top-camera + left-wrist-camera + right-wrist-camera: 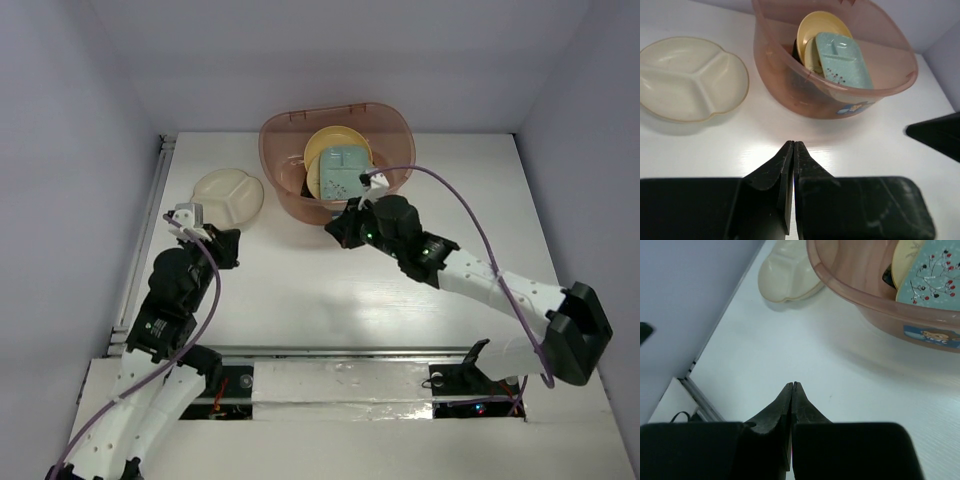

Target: Place the plates into the plastic bin on the countertop

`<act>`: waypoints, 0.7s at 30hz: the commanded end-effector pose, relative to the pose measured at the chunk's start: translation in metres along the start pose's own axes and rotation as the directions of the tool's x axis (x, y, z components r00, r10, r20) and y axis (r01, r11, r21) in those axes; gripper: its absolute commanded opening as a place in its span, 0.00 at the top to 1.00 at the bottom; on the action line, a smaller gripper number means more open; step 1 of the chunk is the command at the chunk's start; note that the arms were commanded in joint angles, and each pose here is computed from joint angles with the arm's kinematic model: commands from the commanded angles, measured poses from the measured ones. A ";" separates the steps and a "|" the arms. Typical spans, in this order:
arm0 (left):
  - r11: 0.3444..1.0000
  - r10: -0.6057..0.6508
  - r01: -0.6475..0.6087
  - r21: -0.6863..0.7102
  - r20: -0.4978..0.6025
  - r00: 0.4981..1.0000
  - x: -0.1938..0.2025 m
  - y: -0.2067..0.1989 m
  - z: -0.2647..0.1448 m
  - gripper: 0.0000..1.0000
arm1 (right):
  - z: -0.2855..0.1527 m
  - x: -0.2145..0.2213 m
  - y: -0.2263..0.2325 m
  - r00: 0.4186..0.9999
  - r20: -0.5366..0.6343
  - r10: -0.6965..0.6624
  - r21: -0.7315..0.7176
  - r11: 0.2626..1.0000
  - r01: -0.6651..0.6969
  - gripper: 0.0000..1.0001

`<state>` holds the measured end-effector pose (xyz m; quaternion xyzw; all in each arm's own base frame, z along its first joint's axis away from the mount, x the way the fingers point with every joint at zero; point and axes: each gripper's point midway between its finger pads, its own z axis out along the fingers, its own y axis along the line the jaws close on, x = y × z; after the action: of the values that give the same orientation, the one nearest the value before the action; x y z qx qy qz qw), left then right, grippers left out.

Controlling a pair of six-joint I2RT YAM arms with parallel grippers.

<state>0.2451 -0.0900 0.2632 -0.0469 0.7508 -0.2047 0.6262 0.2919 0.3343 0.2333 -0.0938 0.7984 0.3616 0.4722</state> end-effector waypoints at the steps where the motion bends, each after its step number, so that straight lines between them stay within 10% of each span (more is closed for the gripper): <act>1: 1.000 -0.021 0.022 -0.017 0.053 0.998 -0.021 -0.002 0.005 1.00 | -0.030 -0.053 0.031 0.982 0.188 -0.014 -0.120 0.992 0.037 1.00; 9: 0.986 -0.035 0.047 -0.158 0.079 0.996 -0.039 0.017 0.009 1.00 | -0.049 -0.053 0.033 0.979 0.199 -0.054 -0.141 0.987 0.083 1.00; 16: 0.967 -0.089 0.101 -0.233 0.060 0.994 -0.032 0.027 0.017 0.62 | -0.087 -0.084 0.041 0.953 0.297 -0.053 -0.144 0.985 0.099 1.00; 21: 0.937 -0.110 0.101 -0.334 -0.009 0.994 -0.009 0.052 0.036 0.54 | -0.094 -0.080 0.030 0.948 0.315 -0.043 -0.112 0.990 0.083 0.90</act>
<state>0.2802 -0.0591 0.2508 -0.1574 0.7789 -0.1241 0.5942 0.2521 0.2857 0.3415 -0.1007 0.6919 0.4167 0.5809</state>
